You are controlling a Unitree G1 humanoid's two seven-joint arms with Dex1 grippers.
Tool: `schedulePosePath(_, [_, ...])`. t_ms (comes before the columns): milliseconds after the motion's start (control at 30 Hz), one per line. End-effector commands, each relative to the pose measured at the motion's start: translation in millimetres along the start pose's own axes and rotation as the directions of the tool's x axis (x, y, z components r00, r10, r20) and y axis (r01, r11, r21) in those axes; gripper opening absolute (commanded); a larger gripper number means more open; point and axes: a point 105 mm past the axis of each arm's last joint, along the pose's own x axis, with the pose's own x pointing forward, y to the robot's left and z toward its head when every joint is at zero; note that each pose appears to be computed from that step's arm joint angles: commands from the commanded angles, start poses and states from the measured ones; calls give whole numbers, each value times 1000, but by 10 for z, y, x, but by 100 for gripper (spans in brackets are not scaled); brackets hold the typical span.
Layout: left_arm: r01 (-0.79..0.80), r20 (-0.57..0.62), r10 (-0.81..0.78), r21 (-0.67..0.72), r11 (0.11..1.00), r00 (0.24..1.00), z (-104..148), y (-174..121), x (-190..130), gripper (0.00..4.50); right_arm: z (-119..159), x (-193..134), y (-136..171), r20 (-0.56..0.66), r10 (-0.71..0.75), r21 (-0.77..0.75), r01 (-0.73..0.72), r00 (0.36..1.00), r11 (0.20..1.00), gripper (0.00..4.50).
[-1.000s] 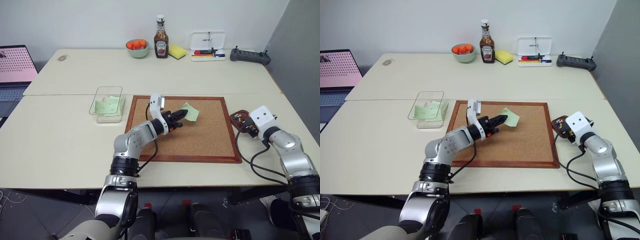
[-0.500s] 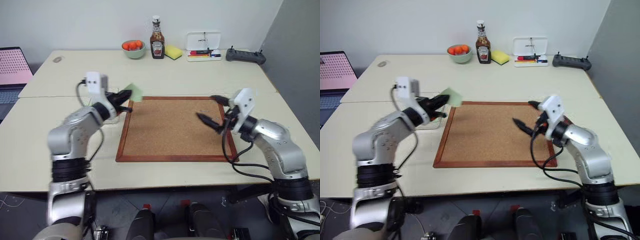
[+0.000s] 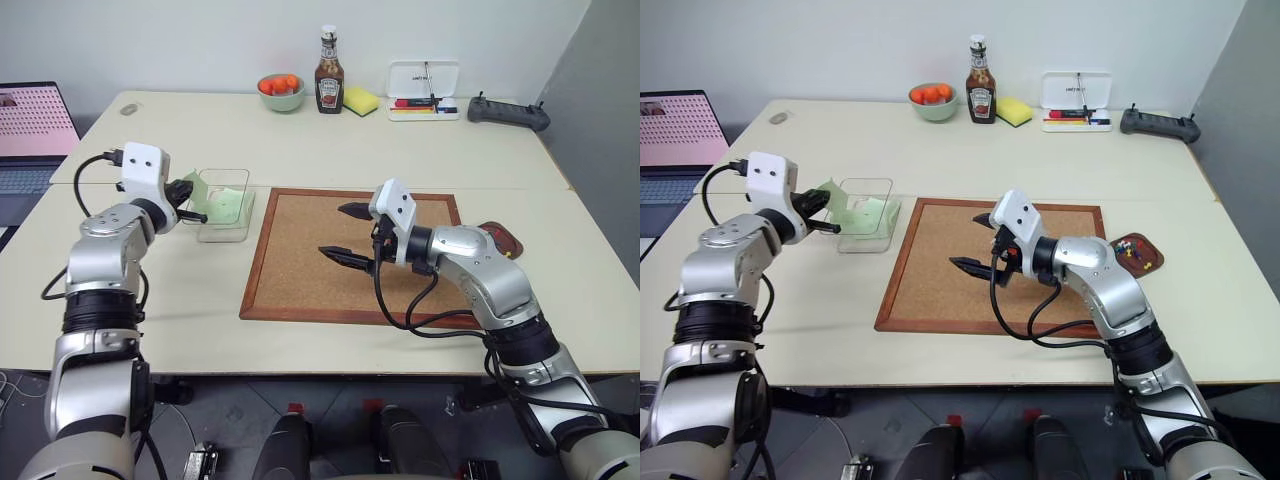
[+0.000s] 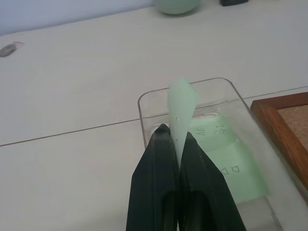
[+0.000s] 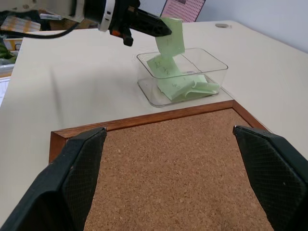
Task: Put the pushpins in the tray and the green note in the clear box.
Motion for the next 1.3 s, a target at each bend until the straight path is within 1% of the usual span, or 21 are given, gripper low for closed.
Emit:
schedulePosePath(33, [5,80,-8,30,1000,997,238,-22,54,37,177,2,8,44,3,-58,0,999,998,450])
schedulePosePath(100, [4,88,-7,34,999,996,258,-25,69,66,170,-3,13,41,3,-58,0,999,998,450])
schedulePosePath(167, [-2,90,-3,48,999,996,270,-16,74,113,165,-8,15,40,1,-57,1,999,998,450])
schedulePosePath(367, [-16,81,9,83,996,997,265,-5,79,220,150,-14,7,38,-2,-46,3,999,999,450])
schedulePosePath(500, [-35,72,28,87,996,997,235,17,76,300,144,-17,-22,37,-7,-43,9,999,999,450])
schedulePosePath(567, [-35,88,27,92,995,996,261,7,67,341,149,-20,-34,39,-12,-44,14,999,999,450])
schedulePosePath(633, [-13,132,0,99,995,991,356,-49,43,381,155,-31,-39,44,-16,-44,18,999,999,450])
schedulePosePath(700, [31,213,-54,113,993,976,523,-155,-30,381,171,-77,-42,60,-23,-41,25,998,999,450])
schedulePosePath(733, [71,233,-96,114,991,968,571,-229,-82,381,182,-119,-54,75,-38,-42,41,997,998,450])
schedulePosePath(833, [152,272,-200,188,970,941,636,-444,-266,381,201,-279,-135,127,-120,-30,124,985,992,450])
schedulePosePath(900, [195,286,-260,237,952,922,616,-591,-401,381,143,-404,-183,129,-169,-18,173,977,985,450])
schedulePosePath(1033, [340,217,-397,259,904,892,315,-938,-653,381,-78,-682,-237,99,-255,1,256,962,967,450])
schedulePosePath(1100, [392,194,-435,225,892,879,157,-1052,-747,381,-188,-776,-241,73,-284,18,284,956,959,450])
schedulePosePath(1133, [415,162,-452,216,884,877,56,-1103,-785,381,-248,-815,-239,57,-297,25,296,953,955,450])
schedulePosePath(1200, [433,137,-458,180,883,878,-66,-1159,-830,381,-335,-862,-230,36,-315,37,314,948,949,450])
schedulePosePath(1300, [436,132,-452,134,890,882,-159,-1187,-859,381,-411,-887,-225,26,-335,57,333,942,941,450])
